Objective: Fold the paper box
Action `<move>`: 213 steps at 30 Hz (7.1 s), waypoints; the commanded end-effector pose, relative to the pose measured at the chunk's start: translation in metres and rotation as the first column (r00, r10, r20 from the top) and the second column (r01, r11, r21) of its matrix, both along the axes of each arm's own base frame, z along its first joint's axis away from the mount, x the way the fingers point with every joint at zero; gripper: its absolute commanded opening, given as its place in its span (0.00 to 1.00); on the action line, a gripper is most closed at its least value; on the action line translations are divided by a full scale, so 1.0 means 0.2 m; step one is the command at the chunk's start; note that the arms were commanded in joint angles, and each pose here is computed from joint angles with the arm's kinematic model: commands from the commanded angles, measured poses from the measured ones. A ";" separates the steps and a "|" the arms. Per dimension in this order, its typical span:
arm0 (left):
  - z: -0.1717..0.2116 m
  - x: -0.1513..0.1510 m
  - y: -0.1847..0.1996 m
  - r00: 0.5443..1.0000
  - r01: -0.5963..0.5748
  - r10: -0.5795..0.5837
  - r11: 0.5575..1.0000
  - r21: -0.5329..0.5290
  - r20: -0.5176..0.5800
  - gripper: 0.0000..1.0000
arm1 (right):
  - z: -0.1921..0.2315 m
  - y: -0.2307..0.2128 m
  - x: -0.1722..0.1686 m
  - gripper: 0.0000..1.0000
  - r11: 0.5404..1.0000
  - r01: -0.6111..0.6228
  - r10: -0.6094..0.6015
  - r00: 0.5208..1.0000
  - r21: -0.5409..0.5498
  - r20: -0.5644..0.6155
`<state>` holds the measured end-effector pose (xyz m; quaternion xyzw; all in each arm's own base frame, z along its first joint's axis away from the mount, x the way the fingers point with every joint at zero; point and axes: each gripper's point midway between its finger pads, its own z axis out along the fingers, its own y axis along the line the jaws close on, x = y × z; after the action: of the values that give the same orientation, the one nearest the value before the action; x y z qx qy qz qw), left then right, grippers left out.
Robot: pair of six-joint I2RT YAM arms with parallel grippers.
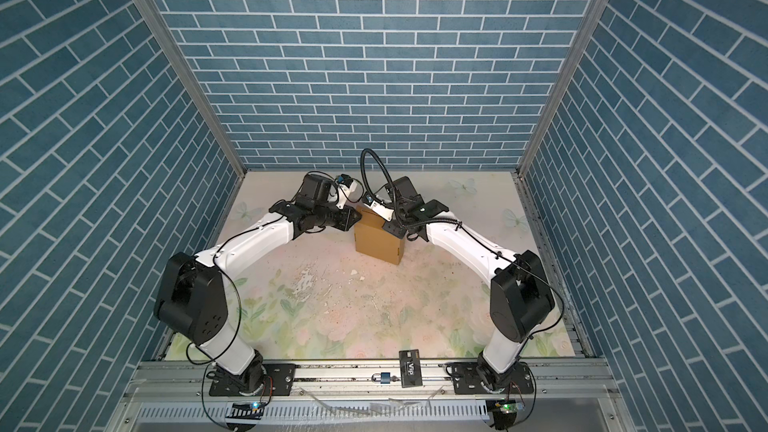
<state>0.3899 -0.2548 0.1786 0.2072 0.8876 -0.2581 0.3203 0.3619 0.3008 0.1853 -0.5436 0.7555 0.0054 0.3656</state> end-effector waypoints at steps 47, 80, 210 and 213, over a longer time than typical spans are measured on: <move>-0.07 0.00 0.10 0.999 0.043 -0.044 0.991 0.124 0.009 0.00 | 0.15 0.05 -0.10 0.26 0.985 0.058 -0.041 0.994 0.162 -0.104; -0.23 -0.14 0.07 0.994 0.104 -0.100 0.988 0.118 -0.034 0.02 | 0.18 0.01 -0.19 0.13 0.814 0.277 -0.057 0.912 0.511 -0.405; 0.14 -0.09 0.00 0.976 0.217 -0.217 0.974 0.068 0.001 0.00 | 0.03 -0.10 -0.13 0.11 0.750 0.397 -0.194 0.897 0.530 -0.397; 0.04 -0.11 0.02 0.978 0.209 -0.208 0.973 0.092 -0.023 0.00 | 0.02 -0.10 -0.13 0.11 0.751 0.400 -0.196 0.894 0.525 -0.402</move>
<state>0.3685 -0.2536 0.2018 0.3189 0.8666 -0.2572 0.2850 0.3340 0.2817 0.1856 -0.2544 0.8441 0.2787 0.3809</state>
